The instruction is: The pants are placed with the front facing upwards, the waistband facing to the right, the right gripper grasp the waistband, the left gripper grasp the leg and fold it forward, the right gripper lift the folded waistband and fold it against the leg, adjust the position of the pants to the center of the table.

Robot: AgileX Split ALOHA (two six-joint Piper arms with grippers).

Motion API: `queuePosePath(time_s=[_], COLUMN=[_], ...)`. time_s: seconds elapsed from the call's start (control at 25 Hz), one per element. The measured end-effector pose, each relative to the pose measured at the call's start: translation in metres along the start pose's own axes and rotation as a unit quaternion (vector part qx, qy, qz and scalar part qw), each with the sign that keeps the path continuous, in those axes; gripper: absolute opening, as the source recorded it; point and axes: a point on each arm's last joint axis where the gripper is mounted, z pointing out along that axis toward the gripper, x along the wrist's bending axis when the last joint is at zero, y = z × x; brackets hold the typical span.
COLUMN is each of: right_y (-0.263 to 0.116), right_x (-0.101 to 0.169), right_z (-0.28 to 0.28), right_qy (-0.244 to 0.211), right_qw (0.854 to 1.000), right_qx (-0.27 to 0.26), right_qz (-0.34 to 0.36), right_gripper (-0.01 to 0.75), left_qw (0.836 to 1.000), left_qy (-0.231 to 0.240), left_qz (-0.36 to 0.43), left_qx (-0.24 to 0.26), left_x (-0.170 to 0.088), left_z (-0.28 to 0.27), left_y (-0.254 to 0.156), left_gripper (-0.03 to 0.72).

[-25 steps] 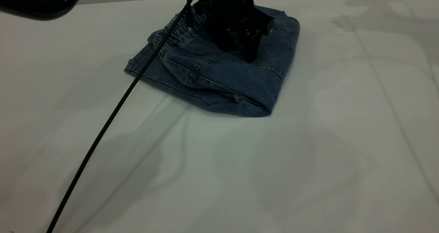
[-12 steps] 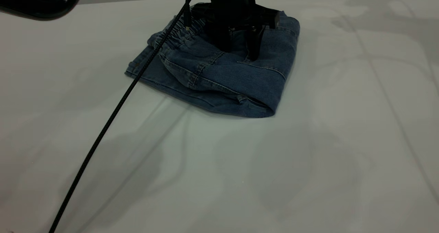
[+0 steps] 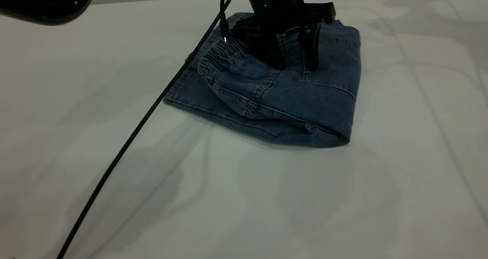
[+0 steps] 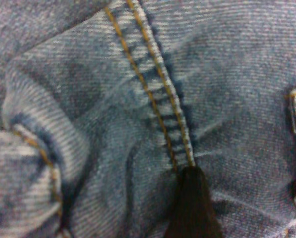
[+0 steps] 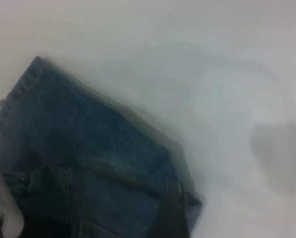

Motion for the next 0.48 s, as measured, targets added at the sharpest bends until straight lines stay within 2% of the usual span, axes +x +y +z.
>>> queuePosePath(time_s=[0.2, 0.48], right_y=[-0.0004, 0.0002], right_x=[0.0001, -0.0001], right_z=[0.0000, -0.0010], right_qy=[0.001, 0.000], right_qw=[1.000, 1.000], right_qx=[0.002, 0.001], right_qz=[0.000, -0.001], right_gripper=[0.566, 0.566], left_qw=[1.000, 1.000], left_qy=[0.005, 0.004], left_qz=[-0.020, 0.001], left_qx=[-0.002, -0.009], left_x=[0.0009, -0.0016], left_z=[0.0000, -0.0085], left_y=[0.0003, 0.0018], left_gripper=[0.482, 0.482])
